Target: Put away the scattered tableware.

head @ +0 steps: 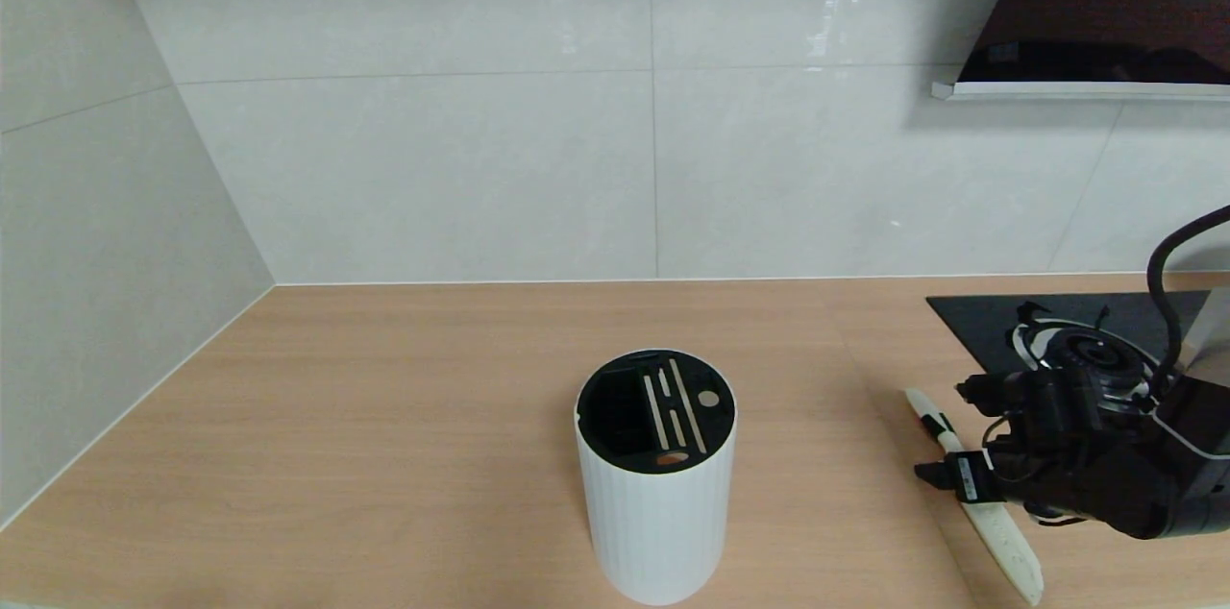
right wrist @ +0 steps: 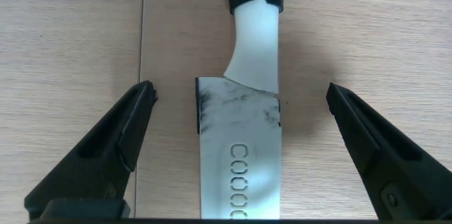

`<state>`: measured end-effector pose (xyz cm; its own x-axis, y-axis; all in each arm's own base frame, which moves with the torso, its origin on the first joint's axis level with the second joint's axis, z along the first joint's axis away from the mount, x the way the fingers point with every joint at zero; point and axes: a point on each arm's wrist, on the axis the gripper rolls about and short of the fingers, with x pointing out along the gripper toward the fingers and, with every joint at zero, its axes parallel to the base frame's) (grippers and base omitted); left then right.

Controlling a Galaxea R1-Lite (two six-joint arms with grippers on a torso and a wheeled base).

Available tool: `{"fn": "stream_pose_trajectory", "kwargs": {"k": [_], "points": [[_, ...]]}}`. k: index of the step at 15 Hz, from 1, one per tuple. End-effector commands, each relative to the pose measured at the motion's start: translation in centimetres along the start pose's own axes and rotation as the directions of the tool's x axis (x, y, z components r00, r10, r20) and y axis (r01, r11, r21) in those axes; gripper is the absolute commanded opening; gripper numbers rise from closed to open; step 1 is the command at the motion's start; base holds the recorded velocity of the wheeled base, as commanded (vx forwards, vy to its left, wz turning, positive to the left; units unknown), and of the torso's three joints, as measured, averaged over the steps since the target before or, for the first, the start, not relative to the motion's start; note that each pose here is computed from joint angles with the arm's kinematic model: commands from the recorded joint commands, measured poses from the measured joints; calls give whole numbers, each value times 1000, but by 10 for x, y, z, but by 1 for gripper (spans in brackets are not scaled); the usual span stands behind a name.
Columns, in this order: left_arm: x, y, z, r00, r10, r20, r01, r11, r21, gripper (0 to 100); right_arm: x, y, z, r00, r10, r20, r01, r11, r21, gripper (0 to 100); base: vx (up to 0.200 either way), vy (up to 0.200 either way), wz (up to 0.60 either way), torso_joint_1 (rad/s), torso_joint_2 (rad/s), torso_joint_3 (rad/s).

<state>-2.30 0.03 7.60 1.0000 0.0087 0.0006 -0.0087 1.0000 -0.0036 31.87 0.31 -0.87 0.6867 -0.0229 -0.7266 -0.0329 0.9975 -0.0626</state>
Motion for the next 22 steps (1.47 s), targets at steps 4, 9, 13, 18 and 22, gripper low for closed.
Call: {"fn": "stream_pose_trajectory", "kwargs": {"k": [4,9,13,18,22], "points": [[0,0,0,1000,0,1,0,1000,1,100,4,0,-9,999,-4,-36,4,1000,-2,0,0,0,0,0,0,0],[0,0,0,1000,0,-1,0,1000,-1,100,2,0,-10,999,-6,-41,6,1000,-2,0,0,0,0,0,0,0],[0,0,0,1000,0,-1,0,1000,-1,100,-8,-1,-1,1000,-7,7,7,1000,1,0,0,0,0,0,0,0],[0,0,0,1000,0,-1,0,1000,5,100,-62,-4,32,982,-16,191,10,999,32,0,0,0,0,0,0,0],[0,0,0,1000,-3,-4,3,999,51,100,-127,19,61,911,51,409,-51,999,-13,0,0,0,0,0,0,0]]}}
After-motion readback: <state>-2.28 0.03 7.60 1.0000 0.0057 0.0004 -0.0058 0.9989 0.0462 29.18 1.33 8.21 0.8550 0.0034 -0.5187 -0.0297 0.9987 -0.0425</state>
